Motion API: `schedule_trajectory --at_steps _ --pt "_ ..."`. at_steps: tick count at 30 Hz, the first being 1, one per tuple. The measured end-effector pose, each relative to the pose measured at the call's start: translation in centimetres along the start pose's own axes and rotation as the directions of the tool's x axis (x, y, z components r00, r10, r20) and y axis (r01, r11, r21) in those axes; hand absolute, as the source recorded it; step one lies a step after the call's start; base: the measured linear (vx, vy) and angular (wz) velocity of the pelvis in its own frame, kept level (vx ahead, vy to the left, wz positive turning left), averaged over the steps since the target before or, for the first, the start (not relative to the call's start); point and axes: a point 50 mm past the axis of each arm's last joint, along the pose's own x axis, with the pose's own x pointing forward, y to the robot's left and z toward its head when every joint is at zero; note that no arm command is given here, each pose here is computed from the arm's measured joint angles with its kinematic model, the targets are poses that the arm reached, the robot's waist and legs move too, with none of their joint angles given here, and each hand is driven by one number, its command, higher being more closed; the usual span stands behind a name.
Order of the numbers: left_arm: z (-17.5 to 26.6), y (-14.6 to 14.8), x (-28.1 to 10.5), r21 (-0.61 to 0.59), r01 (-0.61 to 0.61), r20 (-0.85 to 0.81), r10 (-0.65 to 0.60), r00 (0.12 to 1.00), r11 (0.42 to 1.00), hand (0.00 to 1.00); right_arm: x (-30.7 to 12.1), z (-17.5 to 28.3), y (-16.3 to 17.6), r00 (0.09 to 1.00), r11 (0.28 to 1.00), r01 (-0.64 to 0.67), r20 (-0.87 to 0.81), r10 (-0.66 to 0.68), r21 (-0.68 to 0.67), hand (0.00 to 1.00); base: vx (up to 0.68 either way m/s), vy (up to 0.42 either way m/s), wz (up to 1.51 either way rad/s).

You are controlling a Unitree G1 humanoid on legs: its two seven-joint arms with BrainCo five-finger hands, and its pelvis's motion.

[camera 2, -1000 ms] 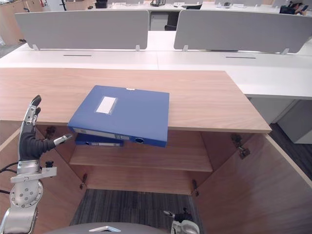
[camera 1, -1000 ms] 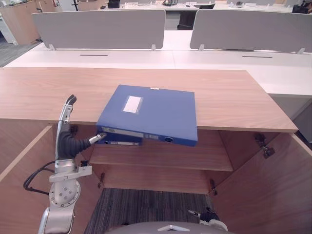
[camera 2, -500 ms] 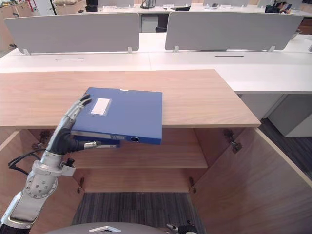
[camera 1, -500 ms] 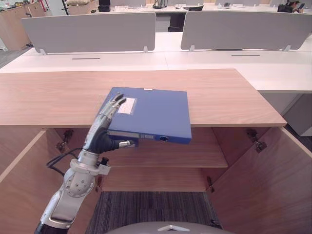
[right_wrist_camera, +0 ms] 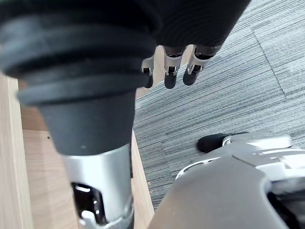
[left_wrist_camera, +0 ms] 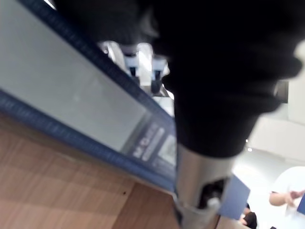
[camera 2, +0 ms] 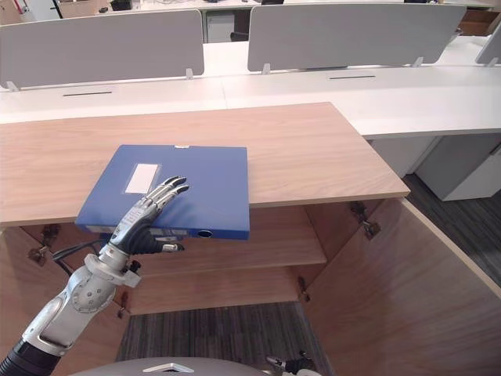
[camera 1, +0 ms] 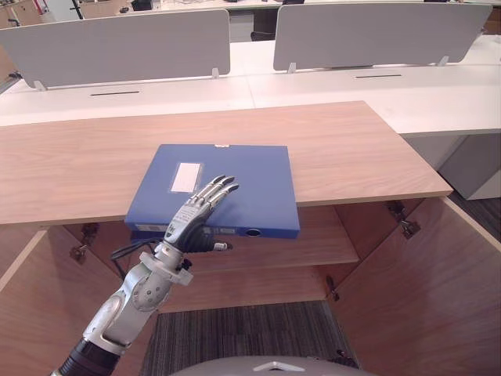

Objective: Walk over to the cabinet, pick up the folder, carry it to the office cabinet, place the folder inside the office cabinet, then close the office cabinet door

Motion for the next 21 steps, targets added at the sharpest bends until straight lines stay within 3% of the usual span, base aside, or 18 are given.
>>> schedule_trajectory --at_steps 8,18,19,21 --pt "-0.8 -0.5 0.3 0.155 -0.027 -0.023 0.031 0.999 0.988 0.00 0.0 0.0 0.0 1.000 1.000 0.000 0.000 0.000 0.002 0.00 -0.02 -0.011 -0.03" --pt "-0.9 -1.4 0.7 0.199 -0.077 -0.066 0.092 0.994 0.977 0.00 -0.1 -0.2 0.2 1.000 1.000 -0.003 -0.006 0.003 0.006 0.00 0.00 0.000 0.00" --pt "-0.9 -1.5 0.7 0.202 -0.079 -0.071 0.094 0.993 0.976 1.00 -0.1 -0.2 0.2 1.000 1.000 -0.003 -0.006 0.003 0.006 0.00 0.00 0.000 0.00" --pt "-0.9 -1.6 0.7 0.215 -0.084 -0.077 0.102 0.992 0.973 1.00 -0.1 -0.2 0.2 1.000 1.000 -0.003 -0.007 0.003 0.007 0.00 0.00 0.000 0.00"
